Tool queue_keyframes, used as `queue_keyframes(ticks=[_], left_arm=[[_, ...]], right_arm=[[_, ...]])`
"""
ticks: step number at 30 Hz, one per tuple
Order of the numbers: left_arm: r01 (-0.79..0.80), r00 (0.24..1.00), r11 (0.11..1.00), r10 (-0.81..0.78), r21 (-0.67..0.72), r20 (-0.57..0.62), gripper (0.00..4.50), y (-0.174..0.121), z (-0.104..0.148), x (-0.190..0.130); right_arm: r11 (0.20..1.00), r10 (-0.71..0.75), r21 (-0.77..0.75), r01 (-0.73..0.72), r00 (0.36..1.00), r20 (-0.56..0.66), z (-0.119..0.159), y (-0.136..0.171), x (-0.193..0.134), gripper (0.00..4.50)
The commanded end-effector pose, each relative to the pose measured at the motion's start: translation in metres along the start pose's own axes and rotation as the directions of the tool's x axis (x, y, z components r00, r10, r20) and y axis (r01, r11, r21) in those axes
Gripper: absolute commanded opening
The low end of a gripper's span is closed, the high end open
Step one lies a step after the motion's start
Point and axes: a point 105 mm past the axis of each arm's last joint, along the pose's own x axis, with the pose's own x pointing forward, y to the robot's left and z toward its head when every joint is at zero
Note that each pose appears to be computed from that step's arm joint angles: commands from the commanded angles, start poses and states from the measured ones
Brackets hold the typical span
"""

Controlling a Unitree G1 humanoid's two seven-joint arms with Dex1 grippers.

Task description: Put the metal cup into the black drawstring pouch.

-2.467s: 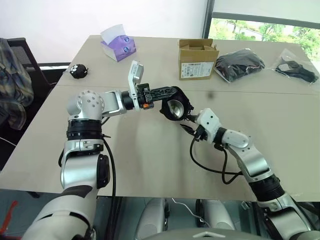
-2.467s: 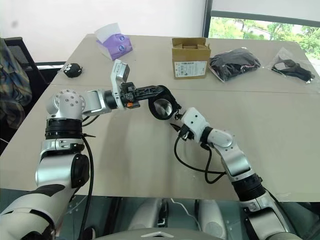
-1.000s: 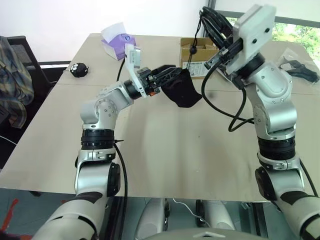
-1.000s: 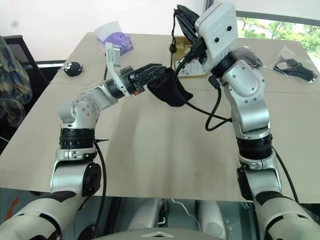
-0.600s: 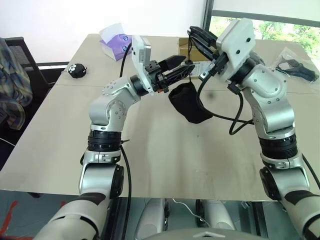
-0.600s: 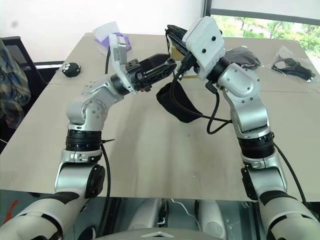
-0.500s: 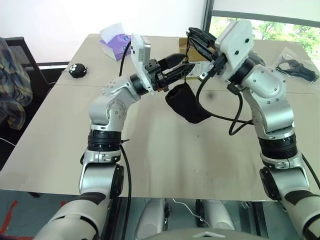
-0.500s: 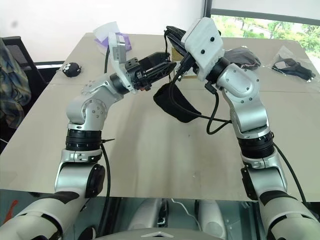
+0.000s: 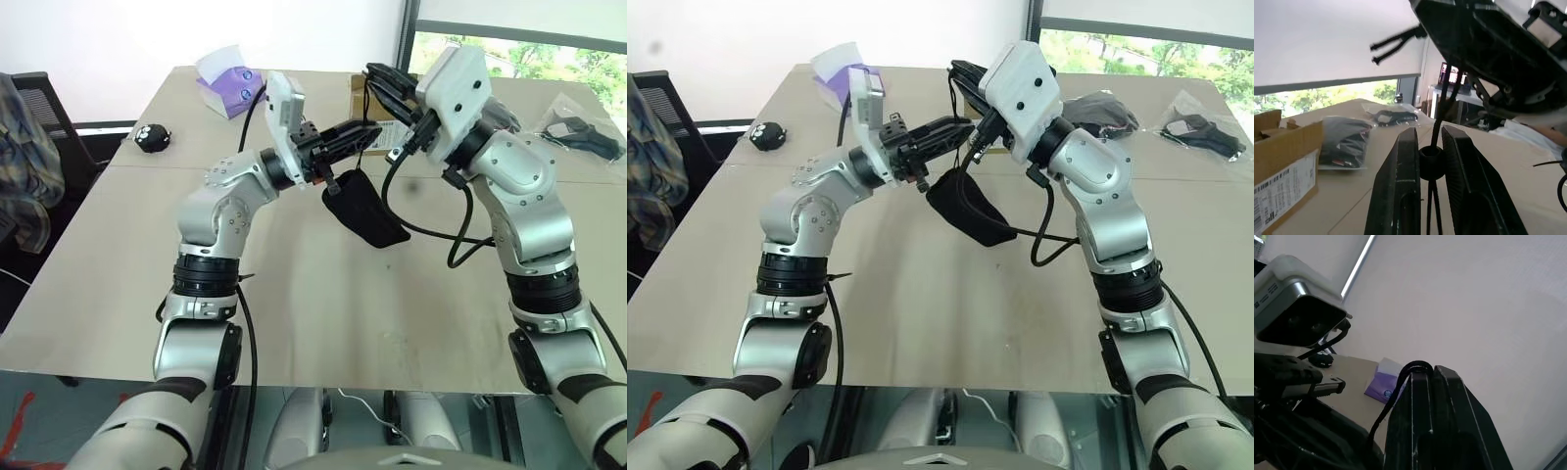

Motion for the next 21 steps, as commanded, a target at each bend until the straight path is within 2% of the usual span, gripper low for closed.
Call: queue_keyframes(ticks=[1, 4, 6, 8, 10, 11, 15, 17, 19, 21], left_arm=[[-0.011, 0.998, 0.998, 0.016, 0.070, -0.064, 0.16, 0.000, -0.007, 0.000], [-0.037, 0.990, 0.993, 0.051, 0.112, -0.130, 0.16, 0.004, -0.021, -0.003], [-0.061, 0.973, 0.977, 0.104, 0.203, -0.206, 0.16, 0.012, -0.040, -0.008], [-0.063, 0.968, 0.971, 0.115, 0.231, -0.222, 0.16, 0.013, -0.047, -0.011], [-0.027, 0.982, 0.977, 0.066, 0.211, -0.180, 1.21, 0.006, -0.040, -0.009], [-0.020, 0.985, 0.978, 0.054, 0.206, -0.162, 1.40, 0.003, -0.036, -0.008], [-0.050, 0.998, 0.966, 0.055, 0.255, -0.009, 3.17, 0.000, -0.002, -0.004], [-0.043, 0.999, 0.966, 0.035, 0.254, 0.036, 3.17, -0.006, 0.013, -0.010], [-0.027, 0.999, 0.971, 0.019, 0.236, 0.037, 3.17, -0.013, 0.017, -0.019], [-0.025, 1.000, 0.982, 0.024, 0.188, 0.007, 3.21, -0.019, 0.011, -0.031]], right_arm=[[0.960, -0.230, -0.096, 0.264, 0.935, 0.270, 0.064, -0.046, -0.003, 0.00], [0.909, -0.340, -0.105, 0.404, 0.862, 0.376, 0.087, -0.068, -0.012, 0.00], [0.831, -0.416, -0.170, 0.530, 0.794, 0.443, 0.102, -0.088, -0.024, 0.00], [0.771, -0.457, -0.211, 0.601, 0.752, 0.475, 0.109, -0.100, -0.033, 0.00], [0.827, -0.417, -0.222, 0.517, 0.827, 0.376, 0.084, -0.092, -0.025, 0.00], [0.853, -0.389, -0.222, 0.473, 0.859, 0.333, 0.072, -0.086, -0.022, 0.00], [0.933, -0.323, -0.099, 0.345, 0.927, 0.190, 0.035, -0.067, -0.029, 0.00], [0.953, -0.301, -0.022, 0.303, 0.952, 0.058, 0.001, -0.055, -0.047, 0.00], [0.967, -0.252, 0.016, 0.253, 0.966, -0.054, -0.024, -0.040, -0.066, 0.00], [0.975, -0.165, 0.115, 0.188, 0.970, -0.179, -0.050, -0.021, -0.088, 0.60]])
